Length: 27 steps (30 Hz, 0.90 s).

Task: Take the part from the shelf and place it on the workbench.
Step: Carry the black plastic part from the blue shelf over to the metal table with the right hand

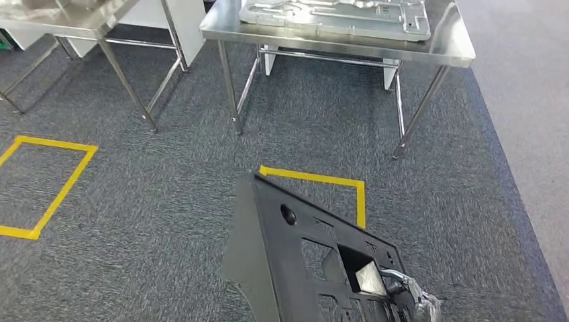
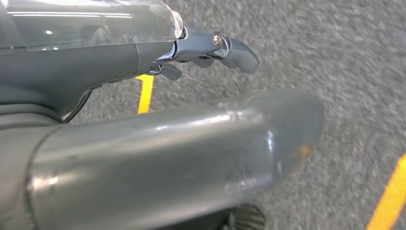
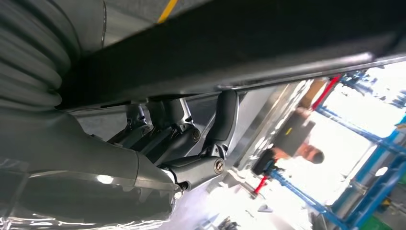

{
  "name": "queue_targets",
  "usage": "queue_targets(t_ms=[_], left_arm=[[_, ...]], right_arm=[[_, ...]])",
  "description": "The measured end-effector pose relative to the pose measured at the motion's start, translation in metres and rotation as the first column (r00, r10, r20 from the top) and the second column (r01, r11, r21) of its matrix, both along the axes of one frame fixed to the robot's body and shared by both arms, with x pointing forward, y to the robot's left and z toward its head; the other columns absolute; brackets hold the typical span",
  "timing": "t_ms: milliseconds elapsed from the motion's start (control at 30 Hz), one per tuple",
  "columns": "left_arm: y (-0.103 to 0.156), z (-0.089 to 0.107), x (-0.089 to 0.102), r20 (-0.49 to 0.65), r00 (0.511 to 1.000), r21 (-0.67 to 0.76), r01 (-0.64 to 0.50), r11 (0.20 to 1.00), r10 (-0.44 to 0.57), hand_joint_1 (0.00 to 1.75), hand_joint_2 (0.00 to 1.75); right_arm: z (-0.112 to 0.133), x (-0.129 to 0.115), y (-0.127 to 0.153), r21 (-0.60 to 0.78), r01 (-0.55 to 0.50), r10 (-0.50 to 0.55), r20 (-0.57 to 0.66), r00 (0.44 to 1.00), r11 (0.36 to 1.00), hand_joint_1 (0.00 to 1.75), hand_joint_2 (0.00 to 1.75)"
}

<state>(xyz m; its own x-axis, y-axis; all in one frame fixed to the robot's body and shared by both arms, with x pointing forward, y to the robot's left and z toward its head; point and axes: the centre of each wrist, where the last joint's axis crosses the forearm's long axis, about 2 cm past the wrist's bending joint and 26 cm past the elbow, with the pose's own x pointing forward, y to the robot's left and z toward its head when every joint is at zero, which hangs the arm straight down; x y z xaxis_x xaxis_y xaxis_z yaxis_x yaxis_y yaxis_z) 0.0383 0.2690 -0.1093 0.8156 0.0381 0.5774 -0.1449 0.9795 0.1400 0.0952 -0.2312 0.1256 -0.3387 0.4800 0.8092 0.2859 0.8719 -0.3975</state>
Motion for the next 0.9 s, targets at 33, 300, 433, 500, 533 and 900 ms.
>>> queue_targets(t_ms=[33,300,433,500,533,900], left_arm=[[0.0,0.0002,0.0015,0.002,1.0,-0.001,0.001,1.0,-0.001,0.0,0.0],[0.0,-0.0001,-0.0006,-0.003,1.0,-0.006,0.003,1.0,-0.003,0.0,0.0],[0.0033,-0.0006,-0.0045,-0.011,1.0,-0.002,0.004,1.0,-0.004,0.0,0.0],[0.0052,-0.0007,-0.0043,-0.01,1.0,0.0,0.004,1.0,-0.004,0.0,0.0],[0.0048,-0.0007,-0.0034,-0.009,1.0,-0.002,0.005,1.0,-0.005,0.0,0.0],[0.0042,-0.001,-0.0047,-0.012,1.0,-0.008,0.01,1.0,-0.01,0.0,0.0]], right_arm=[[0.0003,0.0001,0.0003,0.001,0.001,-0.001,0.0,1.0,1.0,1.75,1.75],[0.0013,0.0009,0.0024,0.005,-0.001,0.001,0.001,1.0,1.0,1.75,1.75],[0.0012,0.001,0.0031,0.01,-0.003,0.003,-0.001,1.0,1.0,1.75,1.75],[0.0013,0.0011,0.004,0.031,-0.006,0.006,-0.004,1.0,1.0,1.75,1.75],[0.0015,0.0014,0.0044,0.044,-0.009,0.009,-0.005,1.0,0.999,1.75,1.75],[0.0021,0.0022,0.0046,0.071,-0.016,0.016,-0.003,1.0,0.997,1.75,1.75]])
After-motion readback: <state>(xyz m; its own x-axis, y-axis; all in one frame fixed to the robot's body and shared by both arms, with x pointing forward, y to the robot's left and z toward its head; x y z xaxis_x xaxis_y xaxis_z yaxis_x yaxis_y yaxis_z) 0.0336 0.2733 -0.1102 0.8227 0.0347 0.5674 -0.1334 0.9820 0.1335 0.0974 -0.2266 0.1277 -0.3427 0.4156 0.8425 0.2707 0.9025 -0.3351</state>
